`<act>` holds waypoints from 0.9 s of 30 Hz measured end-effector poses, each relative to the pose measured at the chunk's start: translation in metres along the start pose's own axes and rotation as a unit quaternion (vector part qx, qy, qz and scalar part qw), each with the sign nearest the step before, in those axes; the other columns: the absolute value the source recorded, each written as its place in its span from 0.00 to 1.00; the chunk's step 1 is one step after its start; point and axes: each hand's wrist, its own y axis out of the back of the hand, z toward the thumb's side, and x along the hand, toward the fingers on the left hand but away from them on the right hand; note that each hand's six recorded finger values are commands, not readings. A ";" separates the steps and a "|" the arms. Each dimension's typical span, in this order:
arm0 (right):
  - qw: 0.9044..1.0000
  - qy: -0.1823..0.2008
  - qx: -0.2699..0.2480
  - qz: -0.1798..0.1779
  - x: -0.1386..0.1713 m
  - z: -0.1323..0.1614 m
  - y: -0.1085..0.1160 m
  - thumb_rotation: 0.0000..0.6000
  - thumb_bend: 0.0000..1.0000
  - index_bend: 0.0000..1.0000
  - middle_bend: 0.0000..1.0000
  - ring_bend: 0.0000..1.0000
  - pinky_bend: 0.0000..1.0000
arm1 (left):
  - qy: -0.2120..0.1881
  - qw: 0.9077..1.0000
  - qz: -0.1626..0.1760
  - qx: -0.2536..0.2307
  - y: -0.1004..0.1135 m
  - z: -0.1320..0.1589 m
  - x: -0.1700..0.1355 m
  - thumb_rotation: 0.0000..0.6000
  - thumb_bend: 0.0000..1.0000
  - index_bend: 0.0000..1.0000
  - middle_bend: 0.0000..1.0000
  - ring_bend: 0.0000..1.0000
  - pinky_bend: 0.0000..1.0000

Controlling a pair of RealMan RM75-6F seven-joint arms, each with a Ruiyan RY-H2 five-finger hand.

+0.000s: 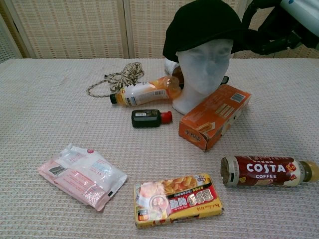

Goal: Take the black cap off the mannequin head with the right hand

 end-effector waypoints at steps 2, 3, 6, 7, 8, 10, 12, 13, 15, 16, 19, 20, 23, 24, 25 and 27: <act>1.000 -0.012 -0.008 -0.008 -0.005 -0.002 0.003 1.00 0.81 0.83 1.00 1.00 1.00 | 0.000 1.000 -0.002 0.001 0.000 0.000 0.000 1.00 0.04 0.17 0.15 0.15 0.12; 1.000 -0.020 -0.013 -0.014 -0.010 -0.004 0.005 1.00 0.82 0.83 1.00 1.00 1.00 | 0.000 1.000 -0.002 0.002 0.000 0.000 0.000 1.00 0.04 0.17 0.15 0.15 0.12; 0.999 -0.039 -0.023 -0.030 -0.023 -0.007 0.011 1.00 0.82 0.83 1.00 1.00 1.00 | -0.002 1.000 -0.002 0.002 0.000 0.001 0.000 1.00 0.04 0.17 0.15 0.15 0.12; 0.998 -0.043 -0.025 -0.034 -0.028 -0.008 0.012 1.00 0.82 0.83 1.00 1.00 1.00 | -0.003 1.000 -0.002 0.003 0.000 0.002 0.000 1.00 0.04 0.17 0.15 0.15 0.12; 0.998 -0.048 -0.027 -0.037 -0.032 -0.009 0.013 1.00 0.82 0.83 1.00 1.00 1.00 | -0.003 1.000 -0.002 0.003 0.000 0.002 0.000 1.00 0.04 0.17 0.15 0.15 0.12; 0.997 -0.058 -0.030 -0.044 -0.043 -0.011 0.015 1.00 0.82 0.83 1.00 1.00 1.00 | -0.004 1.000 -0.003 0.003 0.000 0.003 0.001 1.00 0.04 0.17 0.15 0.15 0.12; 0.996 -0.069 -0.030 -0.048 -0.054 -0.014 0.016 1.00 0.82 0.83 1.00 1.00 1.00 | -0.004 1.000 -0.004 0.003 -0.001 0.003 0.001 1.00 0.04 0.17 0.15 0.15 0.12; 0.996 -0.073 -0.030 -0.050 -0.058 -0.016 0.017 1.00 0.82 0.83 1.00 1.00 1.00 | -0.004 1.000 -0.004 0.003 -0.001 0.003 0.001 1.00 0.04 0.17 0.15 0.15 0.12; 0.995 -0.081 -0.026 -0.054 -0.066 -0.021 0.018 1.00 0.83 0.83 1.00 1.00 1.00 | -0.004 1.000 -0.005 0.004 -0.002 0.003 0.001 1.00 0.04 0.17 0.15 0.15 0.12; 0.995 -0.083 -0.023 -0.055 -0.070 -0.022 0.019 1.00 0.83 0.84 1.00 1.00 1.00 | -0.004 1.000 -0.006 0.005 -0.002 0.003 0.001 1.00 0.04 0.17 0.15 0.15 0.12; 0.994 -0.089 -0.010 -0.062 -0.081 -0.029 0.024 1.00 0.83 0.84 1.00 1.00 1.00 | -0.002 1.000 -0.006 0.005 -0.002 0.002 0.002 1.00 0.04 0.17 0.15 0.15 0.12; 0.994 -0.090 -0.005 -0.064 -0.084 -0.032 0.026 1.00 0.83 0.84 1.00 1.00 1.00 | -0.001 1.000 -0.006 0.005 -0.002 0.002 0.002 1.00 0.04 0.17 0.15 0.15 0.12; 0.993 -0.091 0.017 -0.069 -0.092 -0.040 0.035 1.00 0.83 0.84 1.00 1.00 1.00 | -0.002 1.000 -0.007 0.005 -0.003 0.002 0.003 1.00 0.04 0.17 0.15 0.15 0.12; 0.993 -0.090 0.025 -0.070 -0.093 -0.043 0.040 1.00 0.83 0.84 1.00 1.00 1.00 | -0.002 1.000 -0.008 0.006 -0.003 0.003 0.003 1.00 0.04 0.17 0.15 0.15 0.12; 0.993 -0.089 0.032 -0.071 -0.093 -0.045 0.044 1.00 0.83 0.84 1.00 1.00 1.00 | -0.003 1.000 -0.009 0.006 -0.004 0.003 0.004 1.00 0.04 0.17 0.15 0.15 0.12; 0.993 -0.086 0.049 -0.070 -0.093 -0.051 0.052 1.00 0.83 0.84 1.00 1.00 1.00 | -0.005 1.000 -0.010 0.006 -0.004 0.004 0.005 1.00 0.04 0.17 0.15 0.15 0.12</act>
